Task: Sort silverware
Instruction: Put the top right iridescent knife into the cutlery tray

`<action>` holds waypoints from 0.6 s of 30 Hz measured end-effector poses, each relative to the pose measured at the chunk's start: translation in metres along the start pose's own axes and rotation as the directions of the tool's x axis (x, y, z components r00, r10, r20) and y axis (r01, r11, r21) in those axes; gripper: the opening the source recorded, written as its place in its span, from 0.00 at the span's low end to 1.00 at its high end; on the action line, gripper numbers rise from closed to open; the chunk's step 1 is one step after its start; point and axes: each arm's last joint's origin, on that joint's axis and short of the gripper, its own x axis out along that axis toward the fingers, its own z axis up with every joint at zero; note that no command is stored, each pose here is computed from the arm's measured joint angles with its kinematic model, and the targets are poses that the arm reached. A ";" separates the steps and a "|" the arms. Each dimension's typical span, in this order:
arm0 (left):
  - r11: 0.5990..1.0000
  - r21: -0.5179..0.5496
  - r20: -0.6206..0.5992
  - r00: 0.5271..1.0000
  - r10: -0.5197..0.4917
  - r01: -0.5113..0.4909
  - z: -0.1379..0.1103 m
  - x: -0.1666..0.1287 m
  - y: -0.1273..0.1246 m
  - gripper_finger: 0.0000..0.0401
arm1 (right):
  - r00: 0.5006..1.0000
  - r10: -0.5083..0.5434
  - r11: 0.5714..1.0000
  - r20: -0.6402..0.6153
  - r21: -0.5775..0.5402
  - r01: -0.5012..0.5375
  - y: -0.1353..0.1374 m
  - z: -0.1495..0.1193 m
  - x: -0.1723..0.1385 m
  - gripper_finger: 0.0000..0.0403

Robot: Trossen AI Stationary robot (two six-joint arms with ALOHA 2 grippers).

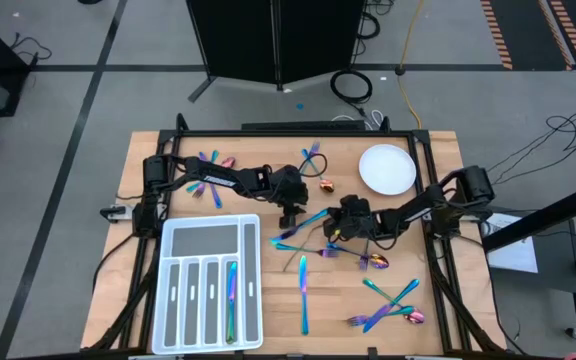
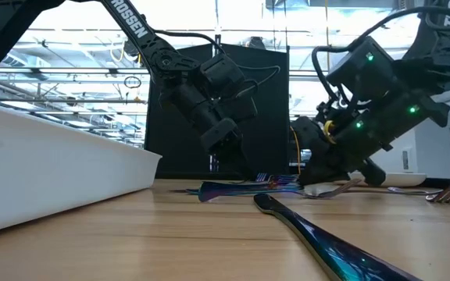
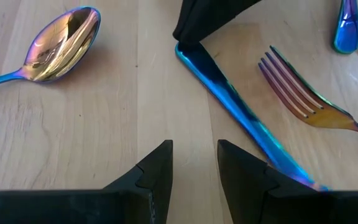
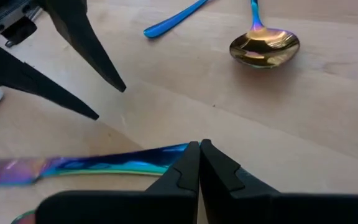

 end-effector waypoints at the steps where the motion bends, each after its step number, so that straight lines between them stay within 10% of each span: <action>1: 1.000 0.000 -0.001 1.000 0.000 0.000 0.000 0.000 0.000 0.32 | 1.000 0.000 1.000 -0.006 0.001 0.000 0.000 0.000 0.001 0.00; 18: 1.000 -0.021 -0.011 1.000 -0.008 0.008 0.000 0.001 -0.003 0.32 | 0.996 -0.045 0.998 -0.080 0.029 0.047 -0.006 -0.011 -0.001 0.00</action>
